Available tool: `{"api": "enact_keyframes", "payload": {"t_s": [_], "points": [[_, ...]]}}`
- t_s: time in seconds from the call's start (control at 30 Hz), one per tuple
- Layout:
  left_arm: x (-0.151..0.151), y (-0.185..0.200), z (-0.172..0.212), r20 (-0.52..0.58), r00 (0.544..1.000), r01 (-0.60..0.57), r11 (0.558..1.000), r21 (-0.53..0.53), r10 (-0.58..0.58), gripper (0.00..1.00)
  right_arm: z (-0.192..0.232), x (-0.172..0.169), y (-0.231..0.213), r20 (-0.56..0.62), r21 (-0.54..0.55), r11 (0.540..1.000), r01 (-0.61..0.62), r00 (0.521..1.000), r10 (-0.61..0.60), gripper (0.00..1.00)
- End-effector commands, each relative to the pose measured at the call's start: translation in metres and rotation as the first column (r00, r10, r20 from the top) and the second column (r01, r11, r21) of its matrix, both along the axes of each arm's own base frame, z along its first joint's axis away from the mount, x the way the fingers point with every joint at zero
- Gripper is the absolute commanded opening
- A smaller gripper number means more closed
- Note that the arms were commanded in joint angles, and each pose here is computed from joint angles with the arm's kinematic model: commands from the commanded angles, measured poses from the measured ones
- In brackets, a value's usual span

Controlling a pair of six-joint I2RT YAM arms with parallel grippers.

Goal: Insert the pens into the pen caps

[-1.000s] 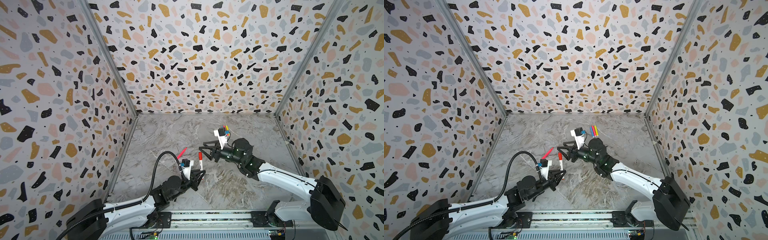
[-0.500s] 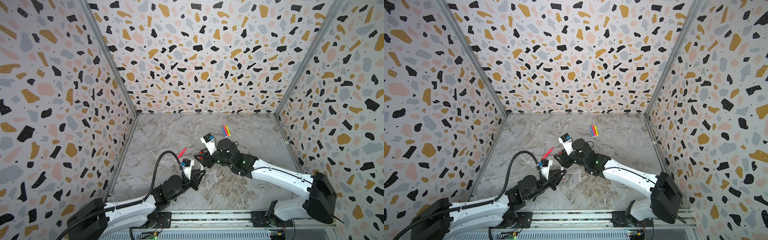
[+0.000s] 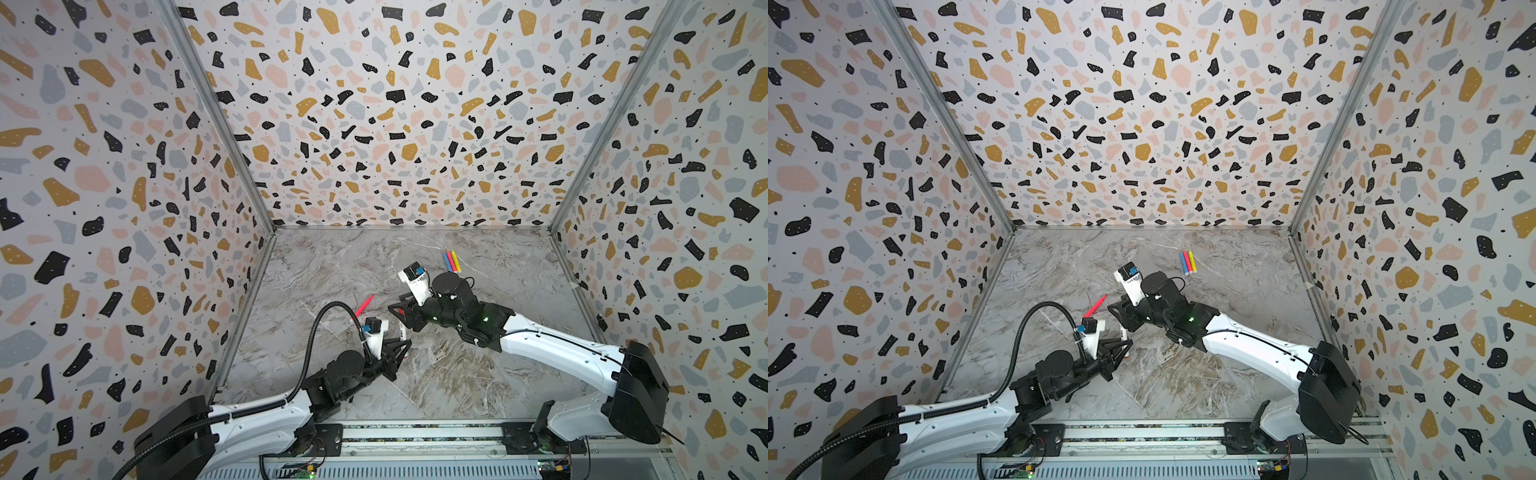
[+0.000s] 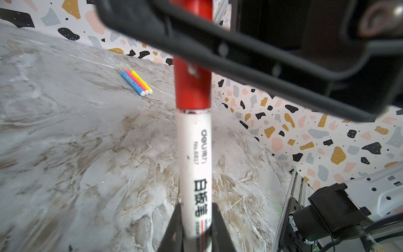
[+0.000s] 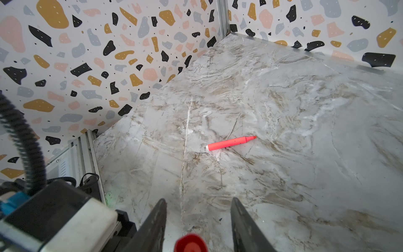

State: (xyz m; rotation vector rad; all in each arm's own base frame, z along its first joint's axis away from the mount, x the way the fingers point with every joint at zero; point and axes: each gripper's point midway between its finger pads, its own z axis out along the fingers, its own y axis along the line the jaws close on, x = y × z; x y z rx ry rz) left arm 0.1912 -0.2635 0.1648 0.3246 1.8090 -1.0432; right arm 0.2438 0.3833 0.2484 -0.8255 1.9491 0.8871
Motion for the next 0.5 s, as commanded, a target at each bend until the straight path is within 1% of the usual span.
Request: {"api": "enact_keyframes", "payload": {"t_s": [0.0, 0.27, 0.33, 0.4, 0.47], "points": [[0.006, -0.001, 0.019, 0.049, 0.999, -0.017, 0.999, -0.036, 0.019, 0.0, 0.016, -0.001, 0.004, 0.02, 0.016, 1.0, -0.019, 1.0, 0.018, 0.42], [0.006, 0.001, 0.023, 0.055, 0.998, -0.023, 0.999, -0.047, 0.026, 0.0, -0.002, -0.007, 0.003, -0.022, -0.007, 0.999, -0.035, 0.999, 0.035, 0.15], [0.005, 0.001, 0.028, 0.058, 0.998, -0.023, 0.997, -0.067, 0.027, 0.0, -0.017, -0.008, -0.002, -0.049, -0.033, 0.999, -0.008, 0.999, 0.007, 0.06], [0.005, 0.002, 0.033, 0.063, 0.998, -0.025, 0.995, -0.091, 0.031, 0.0, -0.037, -0.016, -0.005, -0.084, -0.057, 0.998, -0.009, 0.996, 0.004, 0.01], [0.006, 0.005, 0.039, 0.068, 0.997, -0.033, 0.992, -0.12, 0.041, 0.0, -0.061, -0.026, -0.013, -0.121, -0.075, 0.997, 0.005, 0.993, -0.014, 0.0]]}}
